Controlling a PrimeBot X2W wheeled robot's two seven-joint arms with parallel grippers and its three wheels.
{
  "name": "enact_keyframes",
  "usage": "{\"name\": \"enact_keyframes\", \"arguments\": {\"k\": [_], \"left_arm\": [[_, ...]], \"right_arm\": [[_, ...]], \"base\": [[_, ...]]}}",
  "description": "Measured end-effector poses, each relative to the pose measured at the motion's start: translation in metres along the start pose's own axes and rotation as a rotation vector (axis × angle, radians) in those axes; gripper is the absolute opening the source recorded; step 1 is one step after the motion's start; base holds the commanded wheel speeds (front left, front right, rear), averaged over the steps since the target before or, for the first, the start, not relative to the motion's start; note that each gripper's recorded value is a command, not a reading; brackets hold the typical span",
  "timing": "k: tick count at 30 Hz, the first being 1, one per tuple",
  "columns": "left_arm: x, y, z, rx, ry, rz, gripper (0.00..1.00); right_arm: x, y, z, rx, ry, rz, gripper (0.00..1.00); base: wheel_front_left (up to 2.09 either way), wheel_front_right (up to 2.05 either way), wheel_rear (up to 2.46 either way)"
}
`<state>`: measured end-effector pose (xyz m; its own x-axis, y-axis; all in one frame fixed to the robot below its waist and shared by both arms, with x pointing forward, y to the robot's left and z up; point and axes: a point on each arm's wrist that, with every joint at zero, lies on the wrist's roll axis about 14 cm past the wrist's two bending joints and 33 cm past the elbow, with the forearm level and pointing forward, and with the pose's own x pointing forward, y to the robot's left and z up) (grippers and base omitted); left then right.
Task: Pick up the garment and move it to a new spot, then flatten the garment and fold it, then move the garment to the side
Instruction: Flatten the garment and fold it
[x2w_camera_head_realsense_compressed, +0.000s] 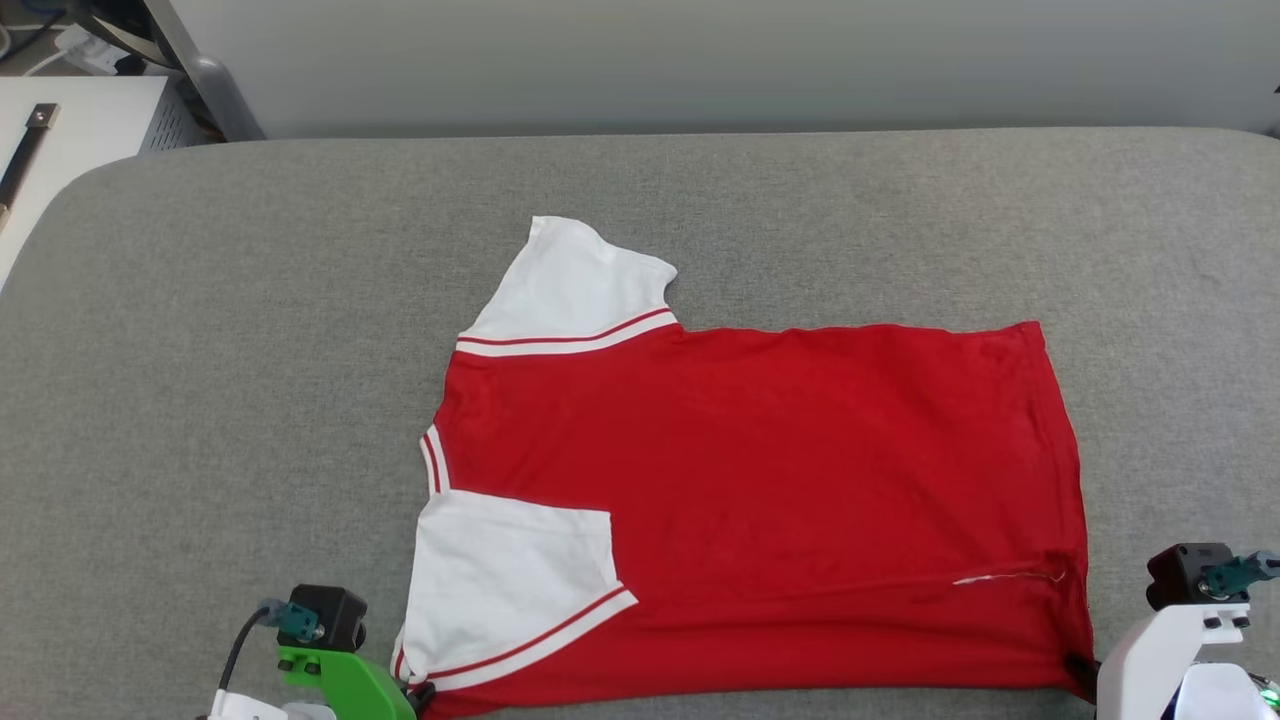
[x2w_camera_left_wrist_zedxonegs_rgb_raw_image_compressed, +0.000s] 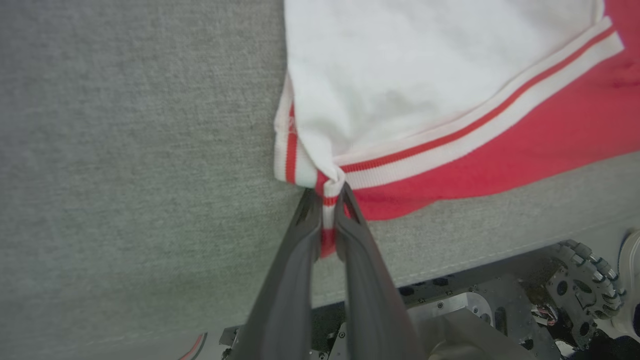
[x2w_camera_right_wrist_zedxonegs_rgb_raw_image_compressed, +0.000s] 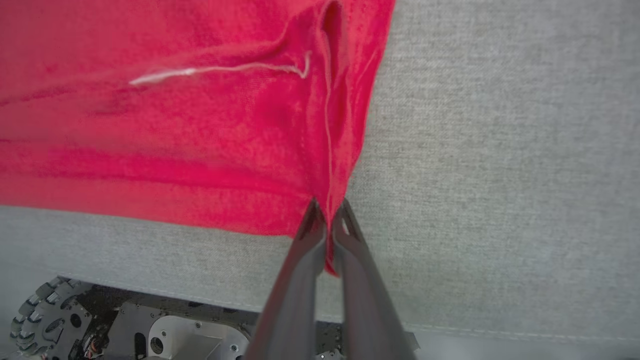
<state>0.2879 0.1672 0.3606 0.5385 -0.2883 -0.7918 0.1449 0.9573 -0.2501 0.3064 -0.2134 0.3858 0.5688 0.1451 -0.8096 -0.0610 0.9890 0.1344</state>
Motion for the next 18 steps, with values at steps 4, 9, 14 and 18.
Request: {"name": "enact_keyframes", "arguments": {"k": [4,9,14,18], "left_arm": [[0.005,0.004,-0.002,-0.001,0.014,0.004,0.0],[0.009,0.002,0.008,0.006,-0.038,0.007,1.0],[0.005,0.0,0.021,0.021,-0.109,0.01,1.0],[-0.007,-0.001,0.06,-0.001,-0.299,0.011,1.0]], "right_arm": [[0.007,-0.001,-0.003,0.005,0.01,0.002,0.0],[0.009,-0.003,0.001,0.02,-0.018,0.0,1.0],[0.003,-0.001,0.023,0.018,-0.136,0.01,1.0],[-0.014,0.002,0.064,0.006,-0.334,0.019,1.0]], "base": [[0.0,0.0,0.0],[0.0,0.0,0.0],[0.0,0.0,0.0],[0.0,0.0,0.0]]}}
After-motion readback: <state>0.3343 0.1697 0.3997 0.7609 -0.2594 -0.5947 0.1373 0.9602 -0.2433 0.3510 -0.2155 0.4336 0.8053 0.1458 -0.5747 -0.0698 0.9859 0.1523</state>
